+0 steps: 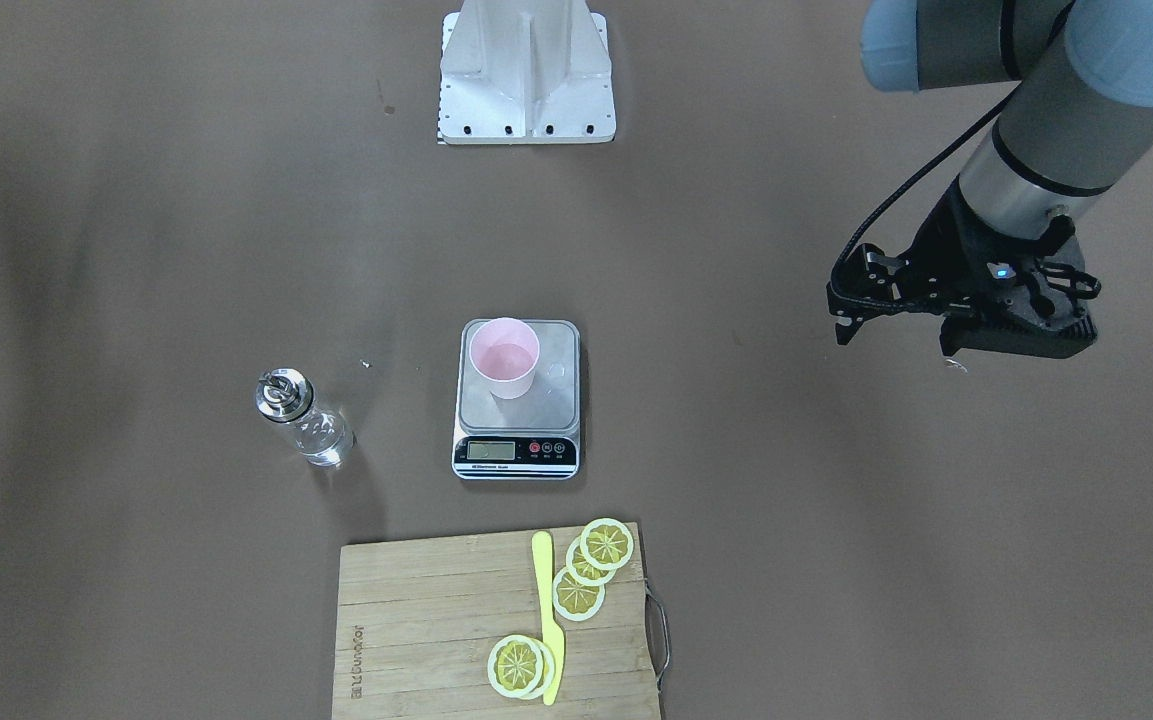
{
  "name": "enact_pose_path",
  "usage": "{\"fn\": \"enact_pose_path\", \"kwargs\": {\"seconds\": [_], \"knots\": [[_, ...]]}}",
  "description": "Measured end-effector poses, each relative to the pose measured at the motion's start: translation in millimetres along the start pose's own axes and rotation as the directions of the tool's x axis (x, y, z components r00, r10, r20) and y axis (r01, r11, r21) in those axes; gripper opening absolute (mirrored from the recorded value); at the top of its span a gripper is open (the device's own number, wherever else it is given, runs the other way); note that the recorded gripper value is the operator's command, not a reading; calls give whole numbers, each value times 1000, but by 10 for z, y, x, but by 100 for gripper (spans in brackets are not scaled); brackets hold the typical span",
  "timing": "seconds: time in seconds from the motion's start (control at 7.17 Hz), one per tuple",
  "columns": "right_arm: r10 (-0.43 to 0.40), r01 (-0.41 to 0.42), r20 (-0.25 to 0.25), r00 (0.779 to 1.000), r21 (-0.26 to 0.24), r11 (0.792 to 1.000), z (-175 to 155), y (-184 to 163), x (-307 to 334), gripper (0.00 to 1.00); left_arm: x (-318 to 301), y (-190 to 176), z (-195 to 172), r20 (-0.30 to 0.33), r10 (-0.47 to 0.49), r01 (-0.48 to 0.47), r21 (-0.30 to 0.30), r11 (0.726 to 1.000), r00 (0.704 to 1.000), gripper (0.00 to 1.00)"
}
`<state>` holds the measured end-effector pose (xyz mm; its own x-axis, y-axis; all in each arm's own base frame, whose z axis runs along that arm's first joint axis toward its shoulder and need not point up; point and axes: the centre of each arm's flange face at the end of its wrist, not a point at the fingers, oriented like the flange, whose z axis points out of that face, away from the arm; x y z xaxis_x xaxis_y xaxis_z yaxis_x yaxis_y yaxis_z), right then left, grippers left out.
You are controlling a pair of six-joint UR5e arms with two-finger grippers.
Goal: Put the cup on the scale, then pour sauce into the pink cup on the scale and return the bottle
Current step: 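Reach the right gripper toward the glass sauce bottle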
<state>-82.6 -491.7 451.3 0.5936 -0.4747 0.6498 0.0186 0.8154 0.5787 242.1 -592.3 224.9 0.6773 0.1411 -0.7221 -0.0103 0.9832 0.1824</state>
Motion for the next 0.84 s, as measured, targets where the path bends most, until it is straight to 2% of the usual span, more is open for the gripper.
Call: {"fn": "enact_pose_path", "kwargs": {"seconds": [0.14,0.42,0.84], "knots": [[-19,18,26,999,67,998,149,-2,-280,100,-57,6,20,4,2,-2,-3,1000,1000,99],[-69,60,45,997,171,983,402,-10,-740,100,-157,20,50,12,9,-9,-9,1000,1000,99],[-130,103,71,989,302,948,684,163,-1257,100,-194,14,22,13,8,-8,-4,1000,1000,99]]}}
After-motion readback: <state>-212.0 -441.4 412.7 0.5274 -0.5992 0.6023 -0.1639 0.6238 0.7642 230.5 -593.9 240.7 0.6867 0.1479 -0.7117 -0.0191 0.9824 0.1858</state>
